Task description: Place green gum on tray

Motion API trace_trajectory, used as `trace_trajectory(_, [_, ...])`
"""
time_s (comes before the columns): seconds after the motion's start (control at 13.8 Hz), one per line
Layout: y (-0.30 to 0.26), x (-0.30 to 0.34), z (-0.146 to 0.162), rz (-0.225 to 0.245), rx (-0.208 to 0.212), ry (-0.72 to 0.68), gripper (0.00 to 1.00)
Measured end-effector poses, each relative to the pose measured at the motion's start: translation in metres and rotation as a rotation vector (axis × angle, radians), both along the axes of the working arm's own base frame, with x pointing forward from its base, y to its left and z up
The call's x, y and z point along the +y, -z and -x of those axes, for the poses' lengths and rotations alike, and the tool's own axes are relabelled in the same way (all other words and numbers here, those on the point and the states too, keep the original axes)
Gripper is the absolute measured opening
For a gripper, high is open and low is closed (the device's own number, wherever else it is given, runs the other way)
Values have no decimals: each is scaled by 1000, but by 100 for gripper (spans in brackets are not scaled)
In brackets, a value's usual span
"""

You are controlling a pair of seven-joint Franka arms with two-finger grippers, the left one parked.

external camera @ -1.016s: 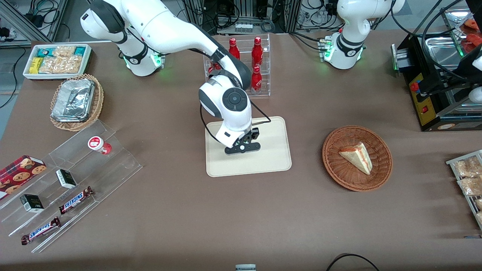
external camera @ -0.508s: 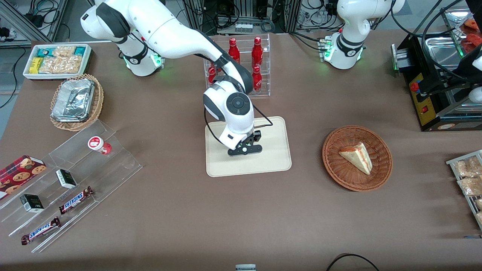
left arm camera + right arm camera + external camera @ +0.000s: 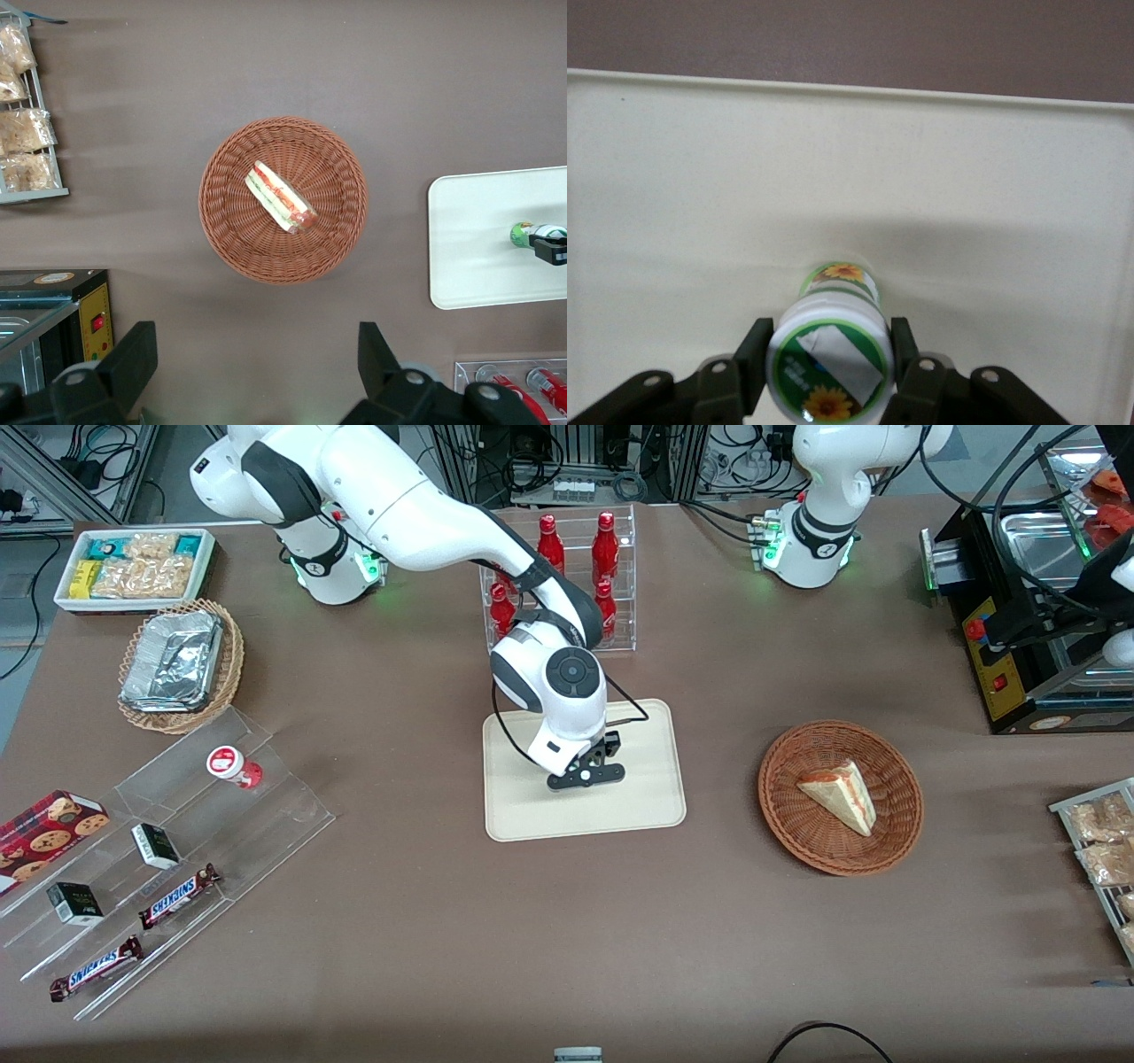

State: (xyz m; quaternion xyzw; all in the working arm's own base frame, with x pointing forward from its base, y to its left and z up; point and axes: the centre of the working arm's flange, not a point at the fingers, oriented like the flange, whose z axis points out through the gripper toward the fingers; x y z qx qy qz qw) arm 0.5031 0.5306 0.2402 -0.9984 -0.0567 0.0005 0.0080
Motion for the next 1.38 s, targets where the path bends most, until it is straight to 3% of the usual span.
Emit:
trace_trajectory(0.07, [0,0,0,0,0,0,63])
trace_trajectory(0.36, [-12,-6,-12,-12,-20,20,99])
trace_trajectory(0.65, [-71,-51,-42,-49,-60,98,100])
trace_trajectory(0.94, [-154,-131,-45,-56,-71,94,100])
trace_trajectory(1.09, [-196,-190,-45,-37,-32,48,100])
trace_trajectory(1.38, [-265,-341,-58,-57,50,57,100])
